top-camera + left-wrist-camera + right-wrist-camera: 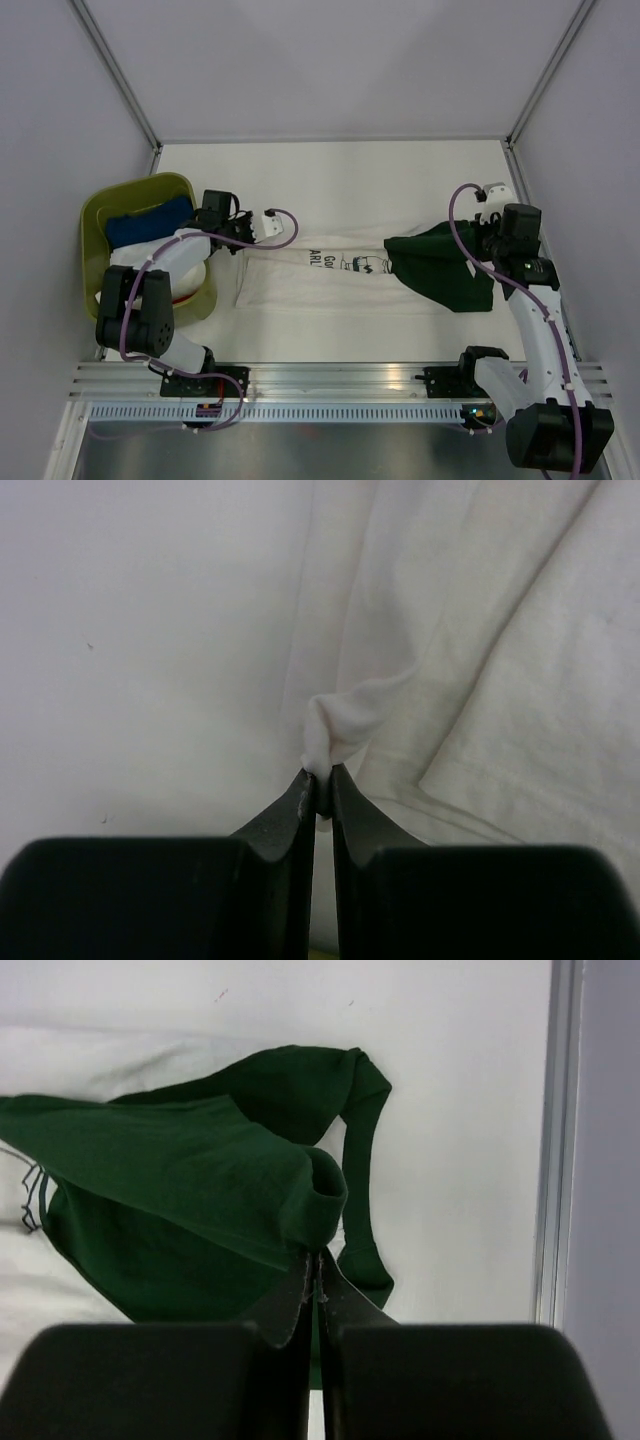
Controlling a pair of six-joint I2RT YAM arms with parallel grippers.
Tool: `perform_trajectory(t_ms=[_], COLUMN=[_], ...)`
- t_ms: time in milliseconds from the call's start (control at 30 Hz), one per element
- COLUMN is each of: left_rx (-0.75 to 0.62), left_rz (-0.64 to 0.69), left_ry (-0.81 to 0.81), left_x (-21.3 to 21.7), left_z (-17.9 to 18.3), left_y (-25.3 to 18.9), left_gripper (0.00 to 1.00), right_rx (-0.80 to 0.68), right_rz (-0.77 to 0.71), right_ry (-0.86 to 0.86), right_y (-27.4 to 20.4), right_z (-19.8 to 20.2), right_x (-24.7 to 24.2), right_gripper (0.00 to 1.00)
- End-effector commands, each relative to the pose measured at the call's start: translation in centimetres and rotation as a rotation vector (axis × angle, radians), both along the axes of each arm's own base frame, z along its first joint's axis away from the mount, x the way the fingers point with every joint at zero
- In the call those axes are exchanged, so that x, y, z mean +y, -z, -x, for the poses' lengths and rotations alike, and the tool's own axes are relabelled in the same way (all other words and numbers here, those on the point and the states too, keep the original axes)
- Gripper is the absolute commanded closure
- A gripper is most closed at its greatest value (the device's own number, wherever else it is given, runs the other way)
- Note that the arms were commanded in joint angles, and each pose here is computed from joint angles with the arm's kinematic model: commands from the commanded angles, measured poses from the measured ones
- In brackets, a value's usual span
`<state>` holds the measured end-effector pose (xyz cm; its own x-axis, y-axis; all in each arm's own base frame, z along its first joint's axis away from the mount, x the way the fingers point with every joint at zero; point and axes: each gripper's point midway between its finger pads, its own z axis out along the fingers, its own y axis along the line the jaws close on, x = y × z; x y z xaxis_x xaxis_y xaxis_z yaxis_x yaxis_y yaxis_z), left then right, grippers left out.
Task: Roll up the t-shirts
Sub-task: Fold the tshirt
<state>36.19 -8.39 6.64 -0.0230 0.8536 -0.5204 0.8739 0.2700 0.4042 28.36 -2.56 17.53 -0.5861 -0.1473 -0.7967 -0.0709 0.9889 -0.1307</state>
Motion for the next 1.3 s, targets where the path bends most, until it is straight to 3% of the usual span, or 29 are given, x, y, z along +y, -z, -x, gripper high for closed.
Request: perform_trajectory(t_ms=[0, 400, 433, 500, 533, 567, 633, 700, 733, 833, 967, 1267], left_rx=[-0.02, -0.017, -0.014, -0.006, -0.002, 0.016, 0.017, 0.092, 0.094, 0.111, 0.171, 0.204], left_rz=[-0.012, -0.125, -0.127, -0.126, -0.114, -0.105, -0.088, -0.079, -0.069, -0.048, -0.022, -0.041], left_ry=[0.121, 0.324, 0.325, 0.324, 0.324, 0.326, 0.36, 0.404, 0.426, 0.431, 0.392, 0.326], left_x=[-0.3, 0.1, 0.2, 0.2, 0.0, 0.0, -0.5, -0.6, -0.9, -1.3, -1.9, -2.0], left_z=[1.2, 3.5, 3.6, 3.7, 3.8, 4.0, 3.8, 5.6, 5.6, 5.9, 6.3, 6.5], left_y=[-0.2, 1.5, 1.4, 1.0, 0.7, 0.0, -1.4, -1.5, -1.8, -1.7, -0.5, 2.0], left_gripper=[0.86, 0.74, 0.73, 0.61, 0.56, 0.46, 0.41, 0.35, 0.34, 0.32, 0.33, 0.36], right_rx=[0.067, 0.134, 0.129, 0.104, 0.097, 0.07, 0.01, 0.0, -0.023, 0.076, 0.269, 0.36], right_rz=[0.055, 0.041, 0.043, 0.048, 0.05, 0.043, -0.028, -0.121, -0.239, -0.41, -0.404, -0.364], right_ry=[-0.127, -0.308, -0.314, -0.304, -0.29, -0.283, -0.225, -0.147, -0.046, 0.115, 0.223, 0.113], right_y=[1.4, 2.5, 2.4, 1.6, 1.3, 0.5, -1.2, -1.5, -2.4, -0.2, 5.5, 11.0], right_z=[1.2, 3.1, 3.1, 3.0, 2.9, 2.4, 1.1, -0.4, -1.6, -4.4, -7.2, -9.8], right_x=[0.7, 2.8, 2.8, 2.7, 2.6, 2.7, 3.0, 3.3, 3.6, 4.0, 4.1, 5.9], right_gripper=[0.95, 0.82, 0.77, 0.64, 0.5, 0.45, 0.37, 0.37, 0.39, 0.44, 0.49, 0.47])
